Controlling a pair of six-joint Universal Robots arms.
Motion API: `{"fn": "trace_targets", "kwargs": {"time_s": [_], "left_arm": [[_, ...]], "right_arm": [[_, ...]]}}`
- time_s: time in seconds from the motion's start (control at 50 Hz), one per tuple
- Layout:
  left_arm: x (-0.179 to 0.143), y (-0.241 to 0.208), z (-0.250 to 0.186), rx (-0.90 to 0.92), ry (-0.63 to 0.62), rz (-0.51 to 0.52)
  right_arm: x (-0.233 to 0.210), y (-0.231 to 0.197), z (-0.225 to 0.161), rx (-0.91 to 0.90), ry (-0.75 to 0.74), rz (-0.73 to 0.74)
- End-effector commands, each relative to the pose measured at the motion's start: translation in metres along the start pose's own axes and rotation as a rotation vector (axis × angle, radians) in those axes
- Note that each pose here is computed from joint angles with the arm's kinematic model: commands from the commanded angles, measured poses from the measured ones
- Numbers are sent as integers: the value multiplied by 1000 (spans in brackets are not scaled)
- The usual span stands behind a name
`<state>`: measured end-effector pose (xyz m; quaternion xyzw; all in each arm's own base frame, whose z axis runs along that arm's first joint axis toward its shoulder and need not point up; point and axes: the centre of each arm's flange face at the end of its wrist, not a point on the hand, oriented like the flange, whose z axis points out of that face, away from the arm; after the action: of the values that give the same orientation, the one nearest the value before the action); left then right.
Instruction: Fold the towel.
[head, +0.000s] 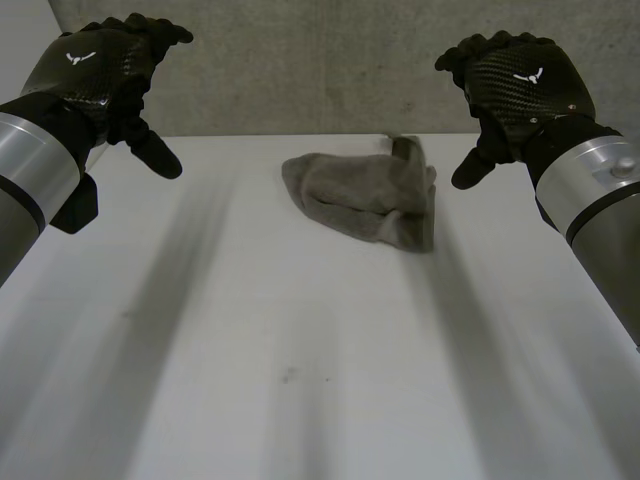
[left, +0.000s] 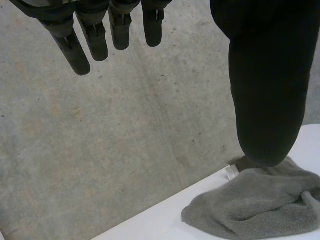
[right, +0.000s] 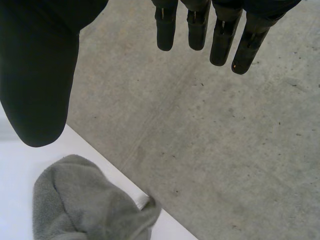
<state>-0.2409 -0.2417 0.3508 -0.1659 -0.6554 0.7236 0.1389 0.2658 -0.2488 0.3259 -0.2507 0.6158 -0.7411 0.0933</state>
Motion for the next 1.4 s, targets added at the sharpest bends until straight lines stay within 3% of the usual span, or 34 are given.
{"fn": "trace_targets", "kwargs": {"time_s": [0.02,0.36,0.64,0.8,0.94,1.4], "left_arm": [[0,1,0,-3,2,-1],[0,1,0,-5,0,-1],[0,6,4,9,1,2],[1,9,7,15,1,2],[-1,16,14,10,-4,4],[-3,32,22,-22,-8,2]], "right_arm": [[-2,2,0,-3,-11,1],[-1,9,4,-18,-10,6],[-19,103,58,-187,-47,20],[-29,152,109,-85,-31,0],[-40,197,147,-41,-51,-116],[-46,232,166,-116,-80,-191]]}}
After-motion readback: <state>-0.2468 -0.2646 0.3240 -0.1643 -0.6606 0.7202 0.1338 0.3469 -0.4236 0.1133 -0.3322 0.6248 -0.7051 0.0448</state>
